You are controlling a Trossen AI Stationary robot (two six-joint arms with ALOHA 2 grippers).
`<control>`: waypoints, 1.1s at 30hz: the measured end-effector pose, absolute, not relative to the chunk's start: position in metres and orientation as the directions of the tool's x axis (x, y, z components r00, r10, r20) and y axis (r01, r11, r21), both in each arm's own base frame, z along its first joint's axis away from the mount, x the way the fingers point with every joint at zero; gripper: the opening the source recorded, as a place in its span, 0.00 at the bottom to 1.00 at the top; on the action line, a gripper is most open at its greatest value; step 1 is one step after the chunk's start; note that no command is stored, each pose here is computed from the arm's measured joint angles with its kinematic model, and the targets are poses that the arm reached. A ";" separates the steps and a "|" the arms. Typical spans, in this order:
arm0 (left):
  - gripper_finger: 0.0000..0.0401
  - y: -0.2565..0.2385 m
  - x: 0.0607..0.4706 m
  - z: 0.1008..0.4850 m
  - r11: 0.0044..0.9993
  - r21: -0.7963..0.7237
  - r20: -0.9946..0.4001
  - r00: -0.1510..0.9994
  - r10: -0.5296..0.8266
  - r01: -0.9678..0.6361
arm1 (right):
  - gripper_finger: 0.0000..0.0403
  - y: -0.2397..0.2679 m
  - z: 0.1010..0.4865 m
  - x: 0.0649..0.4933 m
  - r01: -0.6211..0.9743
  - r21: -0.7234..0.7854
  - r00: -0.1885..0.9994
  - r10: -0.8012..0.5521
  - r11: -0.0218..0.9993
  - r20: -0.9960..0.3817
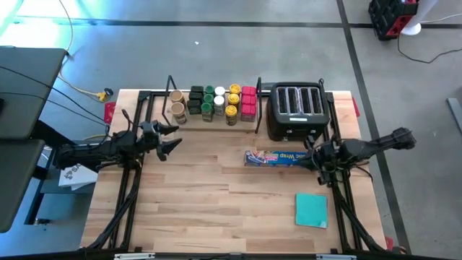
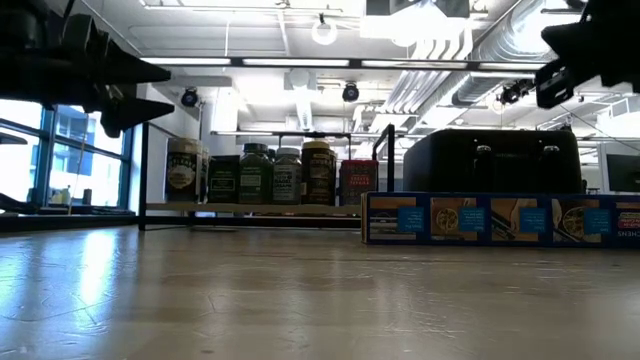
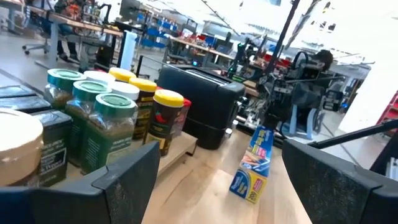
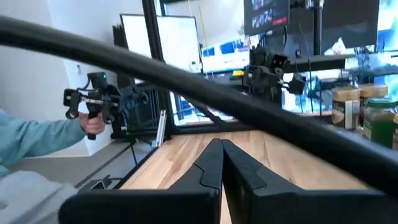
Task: Shelf spices
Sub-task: Return to Home Position
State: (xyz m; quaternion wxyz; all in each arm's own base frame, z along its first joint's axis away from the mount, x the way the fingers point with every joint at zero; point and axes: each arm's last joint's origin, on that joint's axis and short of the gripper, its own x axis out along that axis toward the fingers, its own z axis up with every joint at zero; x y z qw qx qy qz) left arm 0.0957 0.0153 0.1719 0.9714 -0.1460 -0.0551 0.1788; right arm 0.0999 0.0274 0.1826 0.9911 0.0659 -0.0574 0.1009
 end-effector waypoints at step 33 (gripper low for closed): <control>0.83 0.012 0.101 0.165 0.923 -0.303 -0.031 0.970 0.240 -0.238 | 0.00 -0.005 0.175 0.101 -0.014 0.137 0.997 0.003 0.990 0.082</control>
